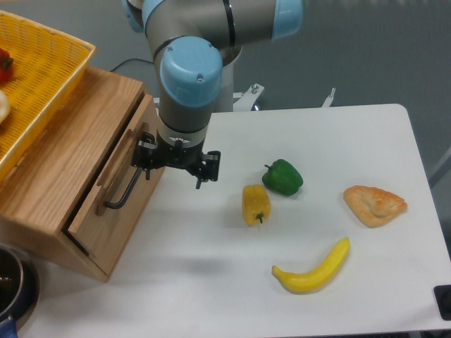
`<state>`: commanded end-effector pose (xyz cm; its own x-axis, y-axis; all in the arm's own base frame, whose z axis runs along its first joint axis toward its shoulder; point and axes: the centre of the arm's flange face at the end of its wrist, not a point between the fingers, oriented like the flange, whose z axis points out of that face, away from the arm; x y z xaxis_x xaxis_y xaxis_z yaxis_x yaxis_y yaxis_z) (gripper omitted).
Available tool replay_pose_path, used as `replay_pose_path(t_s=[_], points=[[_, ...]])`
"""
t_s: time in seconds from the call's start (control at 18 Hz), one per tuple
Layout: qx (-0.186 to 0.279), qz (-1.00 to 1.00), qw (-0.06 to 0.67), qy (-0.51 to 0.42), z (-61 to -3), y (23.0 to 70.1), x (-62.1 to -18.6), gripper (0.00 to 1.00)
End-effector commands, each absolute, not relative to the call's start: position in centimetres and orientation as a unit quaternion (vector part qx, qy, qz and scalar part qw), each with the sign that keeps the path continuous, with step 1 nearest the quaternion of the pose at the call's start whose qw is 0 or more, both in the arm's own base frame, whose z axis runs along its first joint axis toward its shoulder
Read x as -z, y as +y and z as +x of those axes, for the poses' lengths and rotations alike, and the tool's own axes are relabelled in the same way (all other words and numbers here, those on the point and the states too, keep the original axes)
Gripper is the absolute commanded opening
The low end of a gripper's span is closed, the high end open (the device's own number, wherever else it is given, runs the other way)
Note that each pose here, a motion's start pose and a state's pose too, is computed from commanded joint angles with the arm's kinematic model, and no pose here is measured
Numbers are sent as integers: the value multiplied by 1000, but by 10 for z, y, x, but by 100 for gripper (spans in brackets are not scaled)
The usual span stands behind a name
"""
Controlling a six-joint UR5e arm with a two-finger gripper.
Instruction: Slide open the top drawer
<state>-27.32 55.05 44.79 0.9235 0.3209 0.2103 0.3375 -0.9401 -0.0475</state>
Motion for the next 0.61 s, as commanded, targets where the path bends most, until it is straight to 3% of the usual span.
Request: replay_pose_path(t_s=[0.61], points=[[105, -981, 28, -158, -260, 554, -434, 100]])
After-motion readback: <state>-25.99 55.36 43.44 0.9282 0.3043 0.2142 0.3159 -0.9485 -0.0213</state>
